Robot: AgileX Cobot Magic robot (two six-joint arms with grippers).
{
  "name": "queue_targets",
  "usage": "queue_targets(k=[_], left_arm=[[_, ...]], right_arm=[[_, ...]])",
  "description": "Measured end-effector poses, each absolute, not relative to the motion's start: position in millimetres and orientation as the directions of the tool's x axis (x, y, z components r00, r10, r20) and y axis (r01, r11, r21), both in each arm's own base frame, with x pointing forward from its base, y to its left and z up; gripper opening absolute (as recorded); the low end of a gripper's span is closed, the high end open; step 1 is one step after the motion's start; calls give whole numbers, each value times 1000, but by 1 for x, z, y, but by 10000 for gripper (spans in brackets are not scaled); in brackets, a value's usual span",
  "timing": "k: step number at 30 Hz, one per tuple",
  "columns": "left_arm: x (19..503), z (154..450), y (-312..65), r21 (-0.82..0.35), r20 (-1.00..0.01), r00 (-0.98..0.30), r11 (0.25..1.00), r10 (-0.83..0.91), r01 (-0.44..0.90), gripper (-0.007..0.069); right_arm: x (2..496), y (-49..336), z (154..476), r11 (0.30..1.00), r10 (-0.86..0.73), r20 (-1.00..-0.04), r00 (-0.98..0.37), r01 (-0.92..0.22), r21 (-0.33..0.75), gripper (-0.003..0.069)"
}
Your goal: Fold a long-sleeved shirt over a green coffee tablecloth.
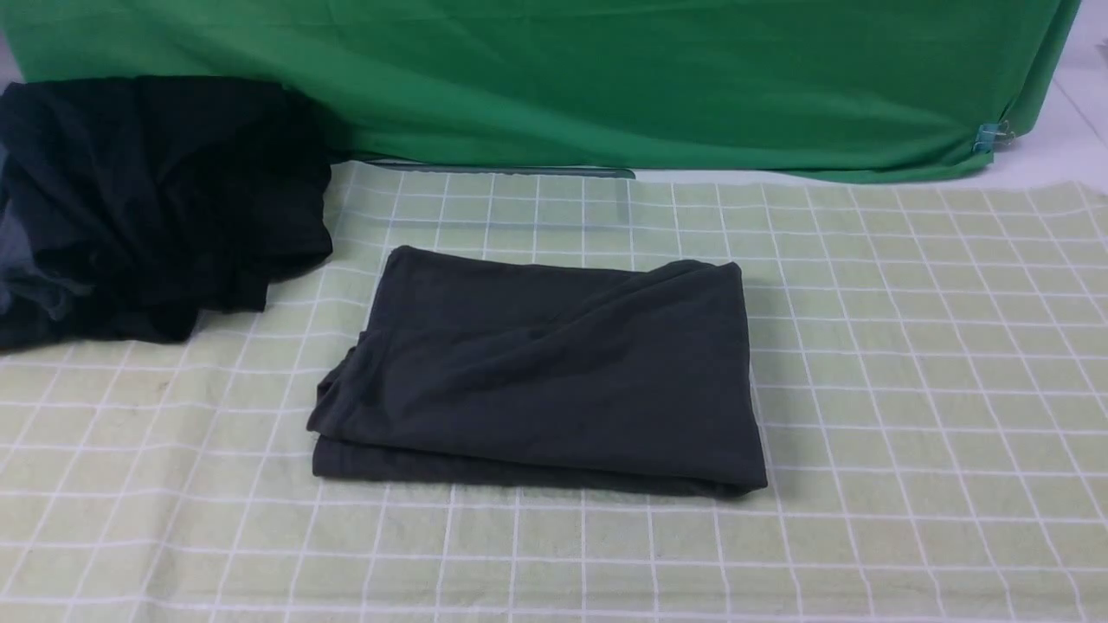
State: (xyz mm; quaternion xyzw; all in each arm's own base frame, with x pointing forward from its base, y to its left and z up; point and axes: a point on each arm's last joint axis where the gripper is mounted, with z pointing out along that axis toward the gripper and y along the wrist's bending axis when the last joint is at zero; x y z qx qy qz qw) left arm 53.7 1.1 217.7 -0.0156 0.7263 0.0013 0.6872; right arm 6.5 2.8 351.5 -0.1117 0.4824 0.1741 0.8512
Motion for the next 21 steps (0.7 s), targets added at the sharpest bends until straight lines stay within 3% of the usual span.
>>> queue_targets(k=[6,21], left_arm=[[56,189,2,-8,-987,-157,999,-13,-31,1],[56,194,2,-2,-994,-111,1000,-6,-31,3]], right_arm=[[7,3,351,914,189,-860,474,-404,-22,148],[7,3,351,914,189,-860,474,-404,-22,179]])
